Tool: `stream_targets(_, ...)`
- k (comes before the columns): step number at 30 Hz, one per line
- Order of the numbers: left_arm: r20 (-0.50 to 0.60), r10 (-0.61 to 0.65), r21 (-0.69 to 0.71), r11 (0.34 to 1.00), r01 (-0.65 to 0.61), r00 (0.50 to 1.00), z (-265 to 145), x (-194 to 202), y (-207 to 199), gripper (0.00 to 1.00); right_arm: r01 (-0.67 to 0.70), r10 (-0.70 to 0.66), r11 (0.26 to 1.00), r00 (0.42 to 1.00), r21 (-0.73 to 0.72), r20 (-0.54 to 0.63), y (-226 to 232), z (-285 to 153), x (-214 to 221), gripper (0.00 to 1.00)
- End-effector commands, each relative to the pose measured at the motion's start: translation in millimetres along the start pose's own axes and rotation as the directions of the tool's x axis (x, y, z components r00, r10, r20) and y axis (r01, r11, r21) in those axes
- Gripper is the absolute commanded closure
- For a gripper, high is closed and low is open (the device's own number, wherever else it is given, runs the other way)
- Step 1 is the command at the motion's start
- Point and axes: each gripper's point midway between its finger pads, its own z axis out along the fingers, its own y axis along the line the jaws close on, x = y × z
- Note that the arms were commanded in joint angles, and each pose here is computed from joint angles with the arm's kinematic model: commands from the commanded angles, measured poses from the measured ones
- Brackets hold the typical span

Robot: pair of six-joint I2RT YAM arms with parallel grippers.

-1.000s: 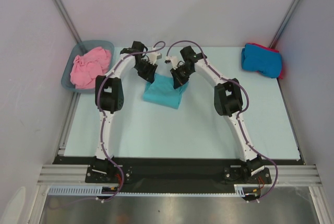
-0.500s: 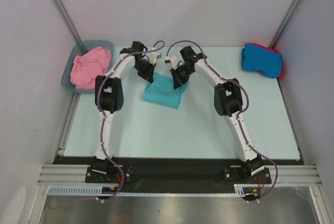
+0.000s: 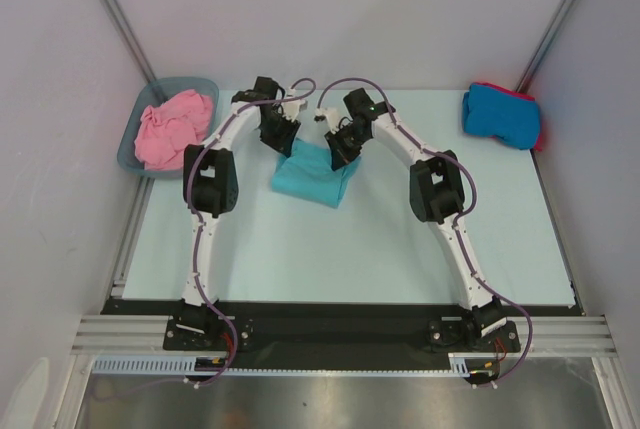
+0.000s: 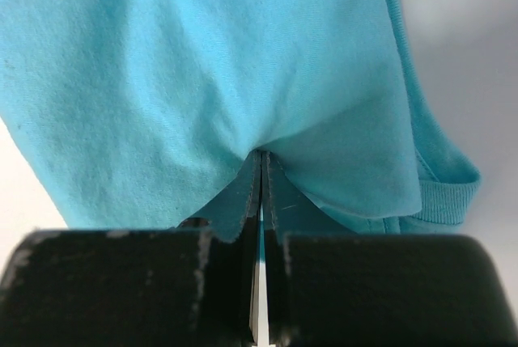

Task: Fold and stack the t-shirts
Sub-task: Fold the tshirt

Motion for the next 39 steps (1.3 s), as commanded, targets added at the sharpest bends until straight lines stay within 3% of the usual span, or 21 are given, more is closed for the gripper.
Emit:
stream_targets(1,0.058,0.014,-0.163,0.987,-0.004,0.998,-17,-23,34,0.45,0.032,-0.033,0.999,0.999,0.008,0.009,13,-16,-11,1.00)
stream_targets(3,0.051,0.013,-0.172,0.985,-0.005,0.999,-16,-21,35,0.25,0.033,-0.033,0.999,0.999,0.005,0.008,14,-15,-11,1.00)
stream_targets(4,0.050,0.015,-0.177,0.984,-0.006,0.999,-16,-21,36,0.10,0.033,-0.033,0.999,0.999,0.006,0.008,13,-15,-11,1.00)
stream_targets(7,0.050,0.013,-0.195,0.981,-0.003,0.999,-18,-21,38,0.00,0.035,-0.035,0.999,0.999,0.002,0.007,16,-15,-11,1.00)
stream_targets(16,0.122,0.042,-0.332,0.943,0.001,0.992,-63,-35,58,0.00,0.140,-0.142,0.986,0.990,0.093,0.012,15,-38,-28,1.00)
stream_targets(20,0.166,-0.024,-0.414,0.906,0.092,0.986,-96,-31,82,0.00,0.248,-0.253,0.952,0.967,0.181,0.004,20,-58,-46,0.82)
stream_targets(23,0.202,-0.103,-0.452,0.872,0.187,0.974,-122,-16,106,0.00,0.323,-0.331,0.921,0.944,0.220,0.001,36,-71,-60,0.75)
stream_targets(24,0.204,-0.136,-0.461,0.860,0.218,0.969,-127,-4,117,0.00,0.339,-0.346,0.914,0.938,0.222,-0.005,41,-73,-61,0.65)
stream_targets(27,0.233,-0.172,-0.481,0.835,0.268,0.957,-150,9,132,0.00,0.400,-0.406,0.886,0.914,0.234,-0.024,58,-76,-66,0.52)
stream_targets(33,0.320,-0.209,-0.533,0.767,0.358,0.924,-206,24,165,0.00,0.529,-0.511,0.822,0.849,0.211,-0.134,90,-59,-49,0.45)
stream_targets(38,0.396,-0.222,-0.503,0.760,0.412,0.891,-232,20,169,0.00,0.685,-0.631,0.693,0.727,0.224,-0.271,103,-25,-30,0.37)
stream_targets(39,0.404,-0.224,-0.497,0.760,0.419,0.887,-232,20,169,0.00,0.706,-0.642,0.676,0.705,0.212,-0.301,101,-17,-19,0.32)
